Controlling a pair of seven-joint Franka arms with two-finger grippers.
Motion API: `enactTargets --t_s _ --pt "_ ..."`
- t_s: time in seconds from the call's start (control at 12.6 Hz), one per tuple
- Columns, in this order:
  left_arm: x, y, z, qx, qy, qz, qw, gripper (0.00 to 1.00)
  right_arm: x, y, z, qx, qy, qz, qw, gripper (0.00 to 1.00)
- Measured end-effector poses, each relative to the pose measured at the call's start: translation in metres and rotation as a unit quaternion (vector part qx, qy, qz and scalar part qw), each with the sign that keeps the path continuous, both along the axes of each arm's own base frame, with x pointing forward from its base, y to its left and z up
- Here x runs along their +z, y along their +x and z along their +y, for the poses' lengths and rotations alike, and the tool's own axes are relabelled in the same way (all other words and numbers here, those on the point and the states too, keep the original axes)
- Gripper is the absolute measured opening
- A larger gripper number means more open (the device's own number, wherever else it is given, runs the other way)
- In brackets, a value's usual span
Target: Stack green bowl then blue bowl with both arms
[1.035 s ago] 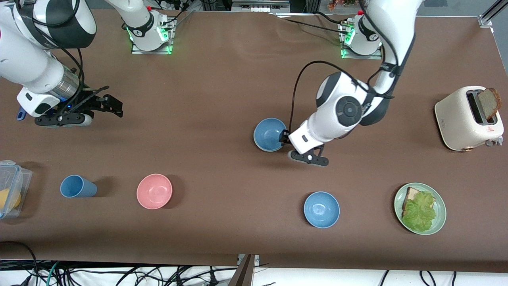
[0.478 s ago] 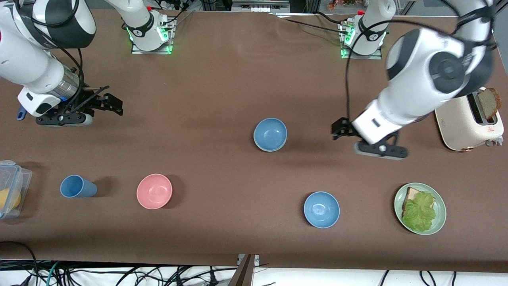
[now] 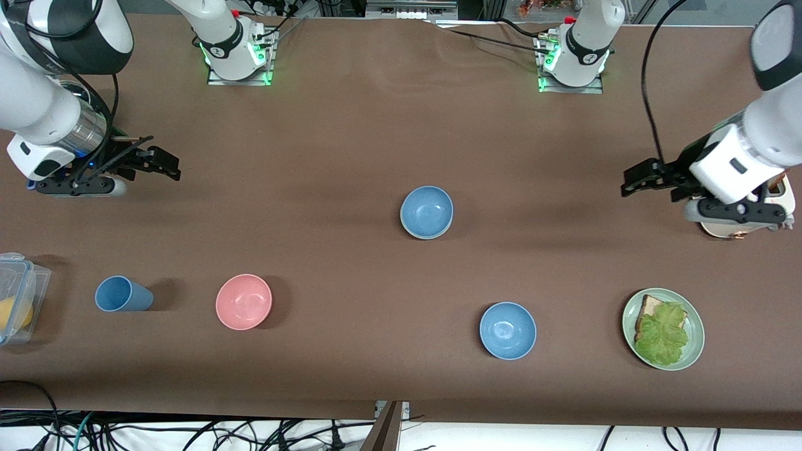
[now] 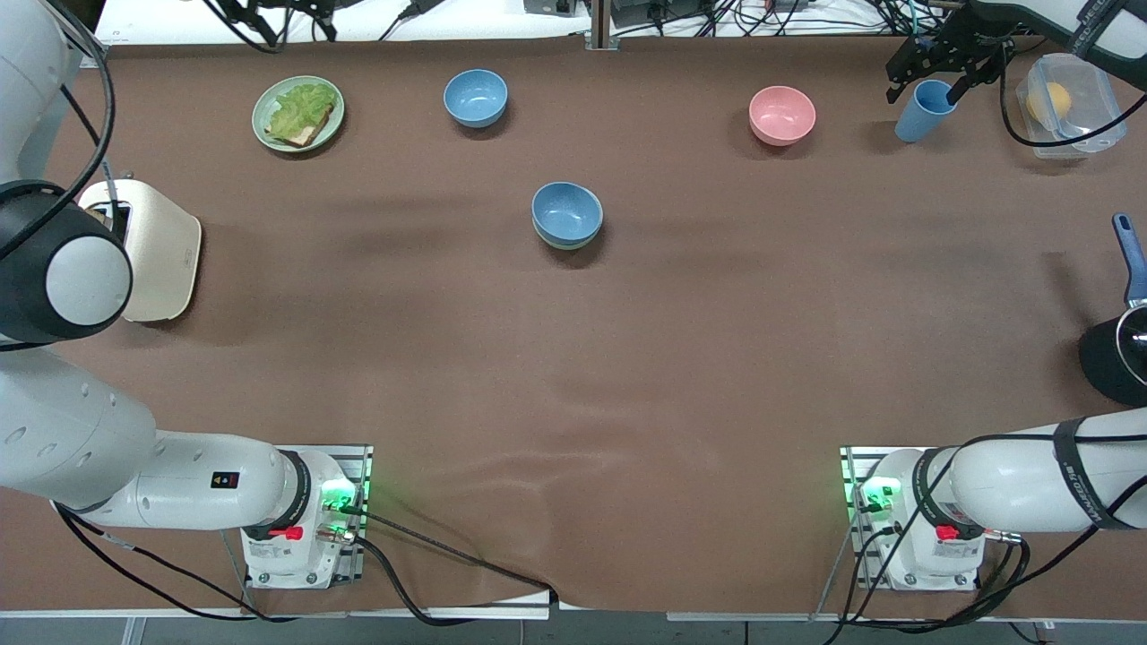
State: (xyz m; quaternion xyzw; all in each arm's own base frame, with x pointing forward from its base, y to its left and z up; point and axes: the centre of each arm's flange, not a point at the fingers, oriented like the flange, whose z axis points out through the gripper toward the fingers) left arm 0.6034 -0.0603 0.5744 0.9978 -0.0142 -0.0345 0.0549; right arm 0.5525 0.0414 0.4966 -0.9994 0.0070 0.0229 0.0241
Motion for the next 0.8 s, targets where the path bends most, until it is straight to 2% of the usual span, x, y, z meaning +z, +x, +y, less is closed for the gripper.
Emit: enactTargets --t_s 0.24,0.8 --pt "0.008 -0.011 0.005 -0.005 0.028 0.012 1.0 1.0 -0.001 -0.002 -0.001 0.0 0.0 0.009 1.0 1.0" --pt "-0.001 -0.008 0.019 0.006 0.03 0.021 0.999 1.0 0.002 -0.001 0.001 0.02 0.001 0.005 1.0 1.0"
